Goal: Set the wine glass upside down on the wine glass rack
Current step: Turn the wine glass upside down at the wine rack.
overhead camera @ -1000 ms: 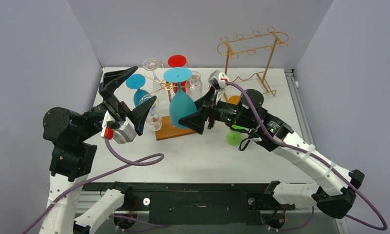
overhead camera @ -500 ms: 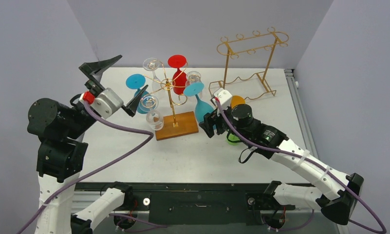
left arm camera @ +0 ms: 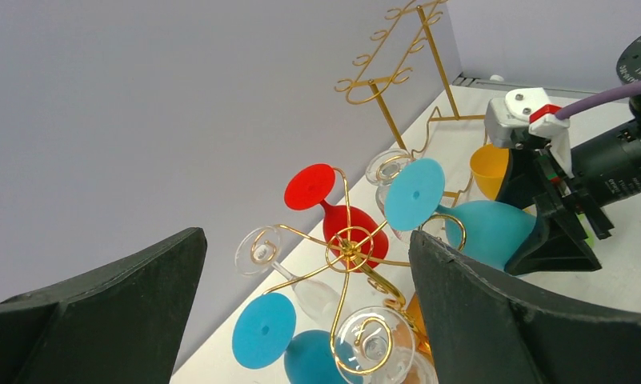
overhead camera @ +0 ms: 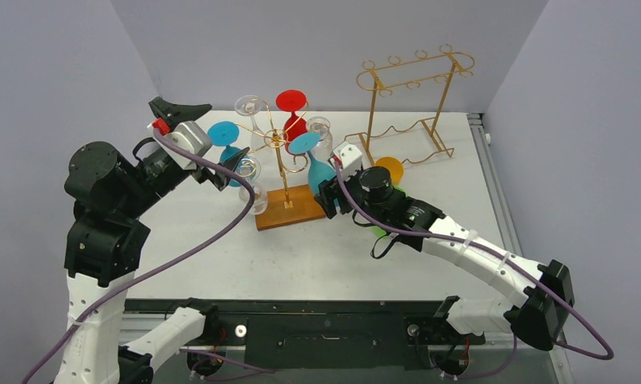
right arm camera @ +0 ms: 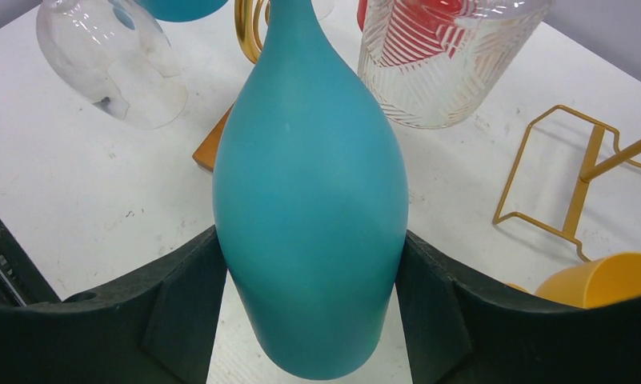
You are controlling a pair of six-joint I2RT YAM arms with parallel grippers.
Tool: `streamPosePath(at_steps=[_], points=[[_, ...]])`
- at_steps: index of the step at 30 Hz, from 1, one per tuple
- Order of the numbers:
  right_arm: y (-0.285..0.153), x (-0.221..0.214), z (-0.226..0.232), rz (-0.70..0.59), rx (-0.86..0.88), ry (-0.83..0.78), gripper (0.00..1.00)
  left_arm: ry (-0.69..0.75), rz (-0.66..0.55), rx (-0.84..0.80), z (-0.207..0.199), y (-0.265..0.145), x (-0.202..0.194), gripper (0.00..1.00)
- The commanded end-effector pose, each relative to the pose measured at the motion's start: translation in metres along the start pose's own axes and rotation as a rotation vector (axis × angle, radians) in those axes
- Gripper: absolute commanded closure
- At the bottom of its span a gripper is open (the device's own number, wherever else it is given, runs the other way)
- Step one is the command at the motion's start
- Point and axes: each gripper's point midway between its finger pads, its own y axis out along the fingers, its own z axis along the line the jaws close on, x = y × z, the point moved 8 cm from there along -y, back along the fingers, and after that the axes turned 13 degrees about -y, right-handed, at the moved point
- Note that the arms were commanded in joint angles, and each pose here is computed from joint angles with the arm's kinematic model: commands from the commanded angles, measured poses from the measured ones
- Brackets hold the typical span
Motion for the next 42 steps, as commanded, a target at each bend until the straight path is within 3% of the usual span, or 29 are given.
streamPosePath(at_steps=[1,15,28,42], points=[[0.014,0.018,0.006,-0.103,0.019,-0.011,0.56,-0.046,0.022,0.028,0.001,-0.001,0.0,0.04],[0.022,0.015,0.029,-0.153,0.015,-0.095,0.57,-0.097,0.125,0.072,0.008,0.008,-0.015,0.04],[0.009,0.004,0.024,-0.307,-0.067,-0.059,0.61,-0.118,0.173,0.102,0.015,0.017,-0.022,0.04],[0.026,-0.021,0.033,-0.364,-0.077,-0.026,0.61,-0.158,0.244,0.118,0.022,0.033,-0.042,0.04]])
